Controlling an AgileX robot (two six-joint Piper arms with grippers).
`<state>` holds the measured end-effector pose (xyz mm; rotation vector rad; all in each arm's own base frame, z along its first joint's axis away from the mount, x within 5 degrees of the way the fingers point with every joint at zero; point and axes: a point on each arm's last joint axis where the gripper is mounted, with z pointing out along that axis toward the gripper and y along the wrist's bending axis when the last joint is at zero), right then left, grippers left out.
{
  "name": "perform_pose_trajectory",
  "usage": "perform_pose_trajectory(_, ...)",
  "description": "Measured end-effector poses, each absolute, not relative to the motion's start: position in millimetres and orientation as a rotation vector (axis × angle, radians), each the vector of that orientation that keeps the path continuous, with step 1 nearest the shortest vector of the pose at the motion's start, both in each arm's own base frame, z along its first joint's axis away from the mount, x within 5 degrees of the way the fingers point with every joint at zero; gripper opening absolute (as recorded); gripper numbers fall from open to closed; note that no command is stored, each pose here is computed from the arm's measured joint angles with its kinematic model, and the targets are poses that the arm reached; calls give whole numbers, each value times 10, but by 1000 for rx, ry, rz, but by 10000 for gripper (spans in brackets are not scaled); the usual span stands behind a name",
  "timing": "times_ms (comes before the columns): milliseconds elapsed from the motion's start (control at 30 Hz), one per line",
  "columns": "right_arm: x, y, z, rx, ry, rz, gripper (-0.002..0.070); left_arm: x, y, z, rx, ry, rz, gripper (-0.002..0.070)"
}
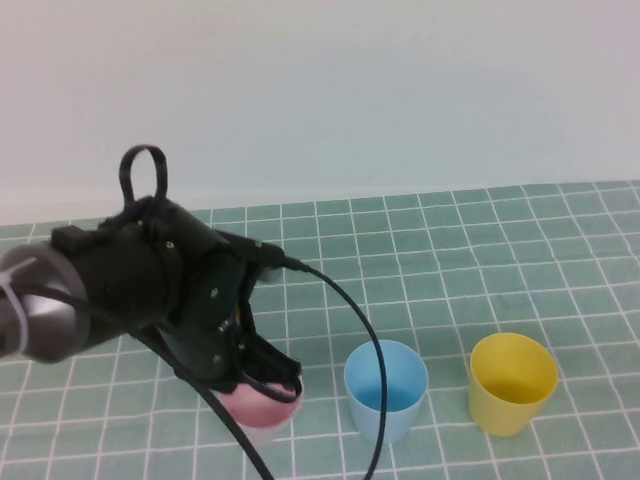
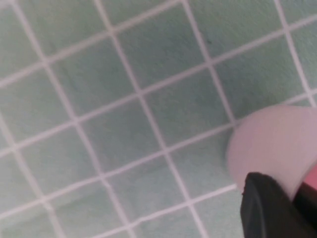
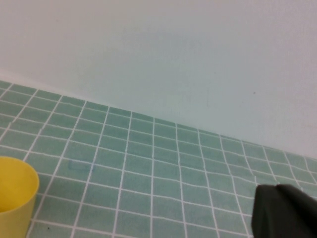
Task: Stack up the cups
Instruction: Pick up the pink cup, then place the pink cup on the blue cup
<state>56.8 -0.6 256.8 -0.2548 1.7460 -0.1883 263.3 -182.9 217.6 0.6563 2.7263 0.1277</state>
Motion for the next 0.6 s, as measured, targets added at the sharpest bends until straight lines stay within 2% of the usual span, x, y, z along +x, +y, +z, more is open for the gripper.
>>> perform_pose_trajectory(133, 568, -6, 2568, -255, 1746, -188, -1, 2681, -1798, 2514, 658, 2628, 167, 15)
perform_pose_trajectory(233, 568, -6, 2568, -255, 1746, -188, -1, 2682, -1777, 2844, 620, 2550, 142, 14)
perform_pose_trajectory(300, 568, -6, 2568, -255, 1746, -188, -1, 2649, -1782, 3076, 598, 2506, 67, 14)
perform_pose_trajectory(433, 568, -6, 2568, -255, 1746, -188, -1, 2560, -1906, 3401, 655, 2461, -180, 14)
perform_pose_trajectory(600, 568, -6, 2568, -255, 1746, -188, -1, 2566, -2029, 3346, 693, 2495, -301, 14)
